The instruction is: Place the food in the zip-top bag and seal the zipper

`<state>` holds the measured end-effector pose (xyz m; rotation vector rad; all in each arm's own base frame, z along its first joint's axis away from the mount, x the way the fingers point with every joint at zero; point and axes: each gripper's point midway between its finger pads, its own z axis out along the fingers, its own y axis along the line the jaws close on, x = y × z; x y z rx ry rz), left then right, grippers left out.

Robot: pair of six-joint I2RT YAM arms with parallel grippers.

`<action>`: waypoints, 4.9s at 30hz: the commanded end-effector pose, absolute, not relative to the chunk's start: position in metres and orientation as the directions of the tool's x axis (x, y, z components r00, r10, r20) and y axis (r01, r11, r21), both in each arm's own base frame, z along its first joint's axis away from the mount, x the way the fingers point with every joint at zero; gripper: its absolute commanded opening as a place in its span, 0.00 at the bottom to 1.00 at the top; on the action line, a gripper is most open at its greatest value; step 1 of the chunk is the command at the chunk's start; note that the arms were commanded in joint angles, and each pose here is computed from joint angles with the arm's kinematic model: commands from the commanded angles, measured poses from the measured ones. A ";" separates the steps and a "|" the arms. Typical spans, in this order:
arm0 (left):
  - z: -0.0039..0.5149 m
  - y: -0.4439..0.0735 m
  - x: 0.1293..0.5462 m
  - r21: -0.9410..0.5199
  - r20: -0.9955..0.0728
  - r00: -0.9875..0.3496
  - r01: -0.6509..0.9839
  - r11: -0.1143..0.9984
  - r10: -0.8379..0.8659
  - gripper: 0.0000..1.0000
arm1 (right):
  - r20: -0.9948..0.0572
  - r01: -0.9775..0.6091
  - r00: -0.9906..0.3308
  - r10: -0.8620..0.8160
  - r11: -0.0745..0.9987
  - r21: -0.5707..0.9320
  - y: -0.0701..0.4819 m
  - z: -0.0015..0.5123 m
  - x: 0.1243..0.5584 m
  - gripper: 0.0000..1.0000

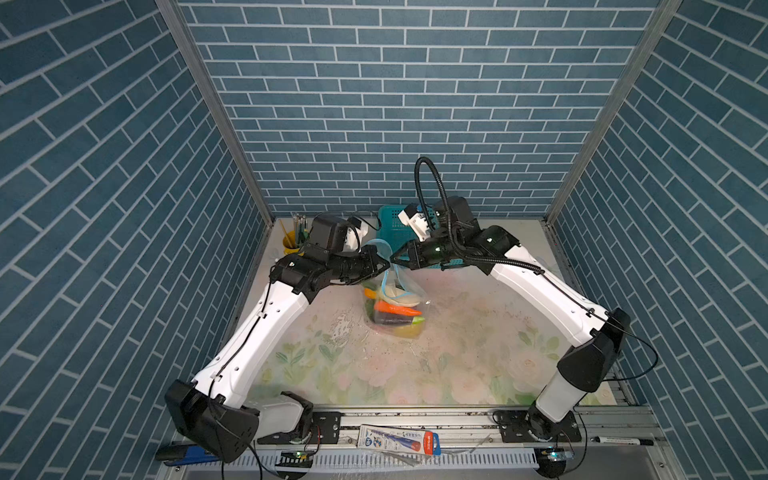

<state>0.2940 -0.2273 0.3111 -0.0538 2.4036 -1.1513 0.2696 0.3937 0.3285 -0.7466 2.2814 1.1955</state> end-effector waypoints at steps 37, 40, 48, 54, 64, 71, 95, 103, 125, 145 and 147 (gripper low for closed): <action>0.313 -0.228 0.290 -0.740 -0.421 -0.880 0.192 0.644 -0.222 0.00 | -0.943 -0.970 0.099 -0.319 0.181 -0.163 0.322 0.296 0.201 0.18; 0.313 -0.228 0.289 -0.737 -0.424 -0.879 0.195 0.647 -0.218 0.00 | -0.939 -0.969 0.091 -0.331 0.188 -0.160 0.321 0.294 0.201 0.02; 0.314 -0.223 0.288 -0.696 -0.478 -0.859 0.245 0.675 -0.181 0.16 | -0.935 -0.957 0.102 -0.340 0.224 -0.186 0.314 0.299 0.210 0.00; 0.321 -0.212 0.285 -0.552 -0.665 -0.744 0.428 0.716 -0.068 0.57 | -0.938 -0.957 0.102 -0.331 0.225 -0.183 0.311 0.306 0.221 0.00; 0.303 -0.178 0.280 -0.293 -0.916 -0.401 0.628 0.721 -0.022 0.56 | -0.933 -0.962 0.146 -0.330 0.174 -0.212 0.309 0.313 0.224 0.00; 0.297 -0.148 0.294 -0.218 -0.974 -0.202 0.724 0.654 -0.101 0.56 | -0.935 -0.975 0.144 -0.325 0.117 -0.191 0.310 0.311 0.219 0.00; 0.307 -0.152 0.349 -0.088 -0.996 -0.079 0.902 0.422 -0.040 0.60 | -0.936 -0.977 0.188 -0.298 0.038 -0.208 0.301 0.310 0.208 0.00; 0.303 -0.155 0.362 -0.102 -0.995 -0.096 0.916 0.387 -0.036 0.59 | -0.937 -0.978 0.190 -0.292 0.028 -0.207 0.302 0.312 0.207 0.00; 0.307 -0.154 0.353 -0.141 -0.990 -0.139 0.909 0.393 -0.035 0.00 | -0.932 -0.974 0.180 -0.313 0.073 -0.213 0.295 0.312 0.215 0.00; 0.294 -0.138 0.306 -0.218 -0.974 -0.211 0.778 0.589 -0.081 0.00 | -0.933 -0.934 0.141 -0.331 0.268 -0.237 0.263 0.338 0.247 0.00; 0.293 -0.137 0.303 -0.210 -0.976 -0.203 0.773 0.599 -0.080 0.00 | -0.931 -0.930 0.132 -0.339 0.284 -0.235 0.258 0.337 0.250 0.00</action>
